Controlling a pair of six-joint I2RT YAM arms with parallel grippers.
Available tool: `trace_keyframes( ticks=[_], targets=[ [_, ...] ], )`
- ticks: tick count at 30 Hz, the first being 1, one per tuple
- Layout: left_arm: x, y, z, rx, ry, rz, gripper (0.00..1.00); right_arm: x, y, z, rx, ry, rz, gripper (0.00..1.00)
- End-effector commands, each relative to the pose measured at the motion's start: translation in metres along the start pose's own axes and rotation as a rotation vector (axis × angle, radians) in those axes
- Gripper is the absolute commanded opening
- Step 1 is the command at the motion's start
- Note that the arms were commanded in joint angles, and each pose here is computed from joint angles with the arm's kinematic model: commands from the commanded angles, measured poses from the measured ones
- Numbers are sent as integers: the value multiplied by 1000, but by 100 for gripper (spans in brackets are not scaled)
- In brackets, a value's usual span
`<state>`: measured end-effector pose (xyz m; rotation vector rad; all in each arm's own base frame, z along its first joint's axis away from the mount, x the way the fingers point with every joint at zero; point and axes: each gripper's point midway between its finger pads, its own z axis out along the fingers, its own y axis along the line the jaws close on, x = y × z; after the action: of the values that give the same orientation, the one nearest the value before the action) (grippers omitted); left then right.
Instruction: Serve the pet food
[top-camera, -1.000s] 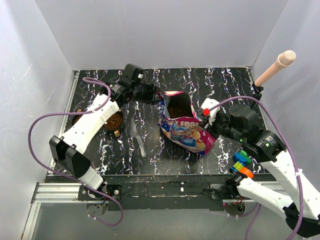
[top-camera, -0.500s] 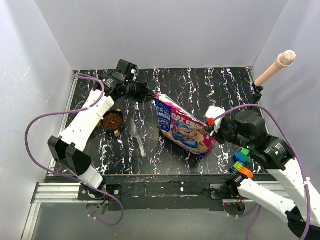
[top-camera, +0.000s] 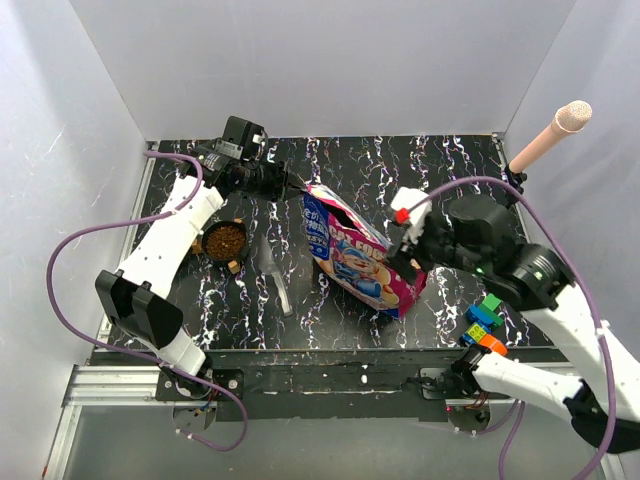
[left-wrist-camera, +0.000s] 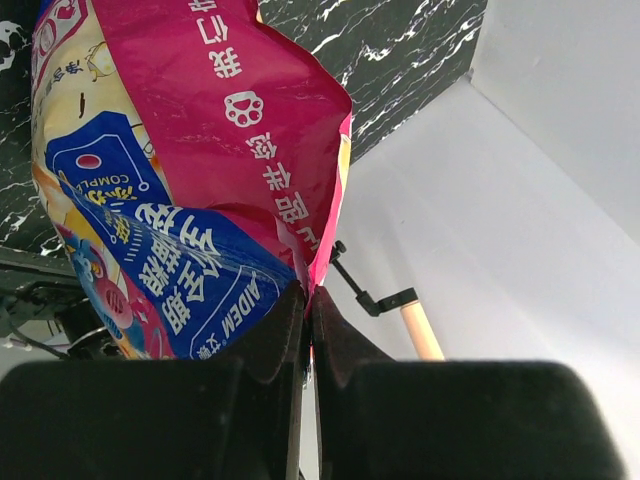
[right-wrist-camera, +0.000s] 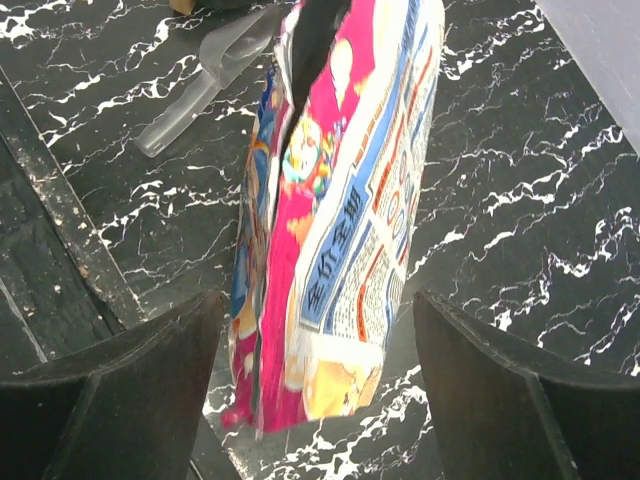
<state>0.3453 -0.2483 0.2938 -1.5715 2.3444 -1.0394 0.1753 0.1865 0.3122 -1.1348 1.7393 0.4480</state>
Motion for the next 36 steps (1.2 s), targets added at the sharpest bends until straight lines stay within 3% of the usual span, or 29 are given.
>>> trace_keyframes(
  ticks=[1,8,18,23,26,27,28,30,32,34,35,36],
  targets=[
    [-24,-23,-22,114,-99,-63,0,-38,-9,26,49,-8,-42,84],
    [-16,-20,-15,87,-60,-76,0,-76,-19,83,210,77,39,86],
    [-11,-13,-22,67,-44,-92,0,-98,-27,135,345,85,-71,87],
    [-11,-8,-27,72,-43,-111,0,-90,-25,144,339,125,-106,67],
    [-11,-7,-29,75,-44,-117,0,-83,-35,138,400,152,-158,45],
    [-11,-6,-27,74,-45,-122,0,-82,-37,136,407,156,-178,30],
    [-10,-5,-27,76,-41,-128,0,-80,-37,134,405,158,-190,22],
    [-9,-6,-27,92,-33,-149,0,-75,-32,135,376,159,-193,19],
    [-11,-6,-26,99,-36,-161,0,-74,-27,136,349,157,-171,40],
    [-10,-9,-28,107,-39,-159,0,-72,-24,137,334,162,-173,48],
    [-10,-10,-28,108,-40,-157,0,-71,-23,137,330,165,-174,44],
    [-10,-10,-29,109,-43,-158,0,-70,-22,137,319,170,-181,29]
  ],
)
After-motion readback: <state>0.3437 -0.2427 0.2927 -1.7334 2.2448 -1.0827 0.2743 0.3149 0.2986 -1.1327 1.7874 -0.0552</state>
